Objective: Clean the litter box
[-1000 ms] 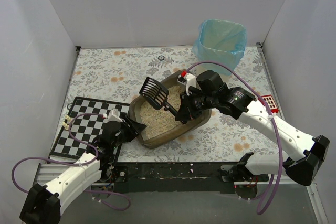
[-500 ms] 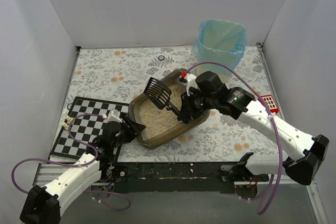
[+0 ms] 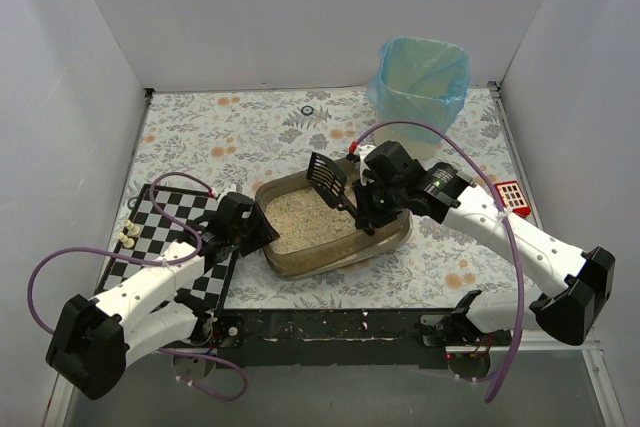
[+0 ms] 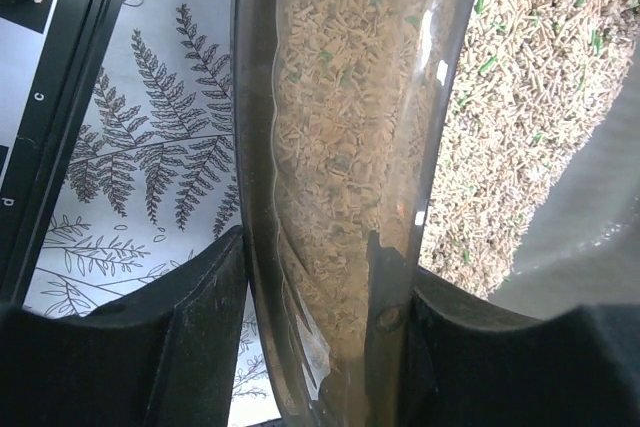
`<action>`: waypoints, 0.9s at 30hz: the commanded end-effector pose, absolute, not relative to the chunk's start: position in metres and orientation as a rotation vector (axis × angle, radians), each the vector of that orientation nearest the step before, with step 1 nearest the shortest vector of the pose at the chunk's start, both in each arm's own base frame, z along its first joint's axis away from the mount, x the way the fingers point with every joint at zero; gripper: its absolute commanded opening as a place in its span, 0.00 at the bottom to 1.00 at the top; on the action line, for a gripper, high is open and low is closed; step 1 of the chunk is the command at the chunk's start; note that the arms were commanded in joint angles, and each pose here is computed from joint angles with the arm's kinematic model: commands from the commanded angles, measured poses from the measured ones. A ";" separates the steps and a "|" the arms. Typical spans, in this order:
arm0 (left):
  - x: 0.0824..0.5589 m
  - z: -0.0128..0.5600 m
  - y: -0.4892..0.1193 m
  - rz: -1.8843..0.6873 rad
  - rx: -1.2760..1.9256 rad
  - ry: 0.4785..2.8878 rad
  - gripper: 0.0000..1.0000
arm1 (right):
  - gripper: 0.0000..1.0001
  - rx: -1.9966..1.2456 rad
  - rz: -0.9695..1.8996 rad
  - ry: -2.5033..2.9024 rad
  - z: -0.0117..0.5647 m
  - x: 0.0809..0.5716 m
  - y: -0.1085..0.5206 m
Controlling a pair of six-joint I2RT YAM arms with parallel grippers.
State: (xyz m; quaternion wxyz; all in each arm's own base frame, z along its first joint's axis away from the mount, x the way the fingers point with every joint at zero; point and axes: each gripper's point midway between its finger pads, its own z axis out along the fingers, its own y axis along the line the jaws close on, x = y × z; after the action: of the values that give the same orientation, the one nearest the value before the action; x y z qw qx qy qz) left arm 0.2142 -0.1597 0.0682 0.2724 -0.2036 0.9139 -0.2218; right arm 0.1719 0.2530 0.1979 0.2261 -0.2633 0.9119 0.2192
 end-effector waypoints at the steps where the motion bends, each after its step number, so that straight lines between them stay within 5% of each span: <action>1: 0.225 0.090 -0.160 -0.592 -0.520 2.404 0.17 | 0.01 -0.693 0.508 2.493 0.204 0.182 0.244; 9: 0.228 0.113 -0.163 -0.636 -0.457 2.359 0.71 | 0.01 -0.695 0.552 2.479 0.195 0.179 0.247; 16: 0.233 0.131 -0.162 -0.618 -0.443 2.340 0.98 | 0.01 -0.689 0.575 2.455 0.197 0.175 0.243; 27: 0.232 0.281 -0.197 -0.963 -0.073 1.963 0.98 | 0.01 -0.735 0.730 2.551 0.196 0.142 0.246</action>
State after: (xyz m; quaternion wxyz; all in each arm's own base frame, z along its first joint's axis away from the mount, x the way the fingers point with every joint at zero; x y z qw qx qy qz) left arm 0.2362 -0.1752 0.2040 0.3925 -0.1249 0.8583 -0.3062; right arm 0.1547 0.2425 0.1876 0.2099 -0.2578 0.9145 0.2306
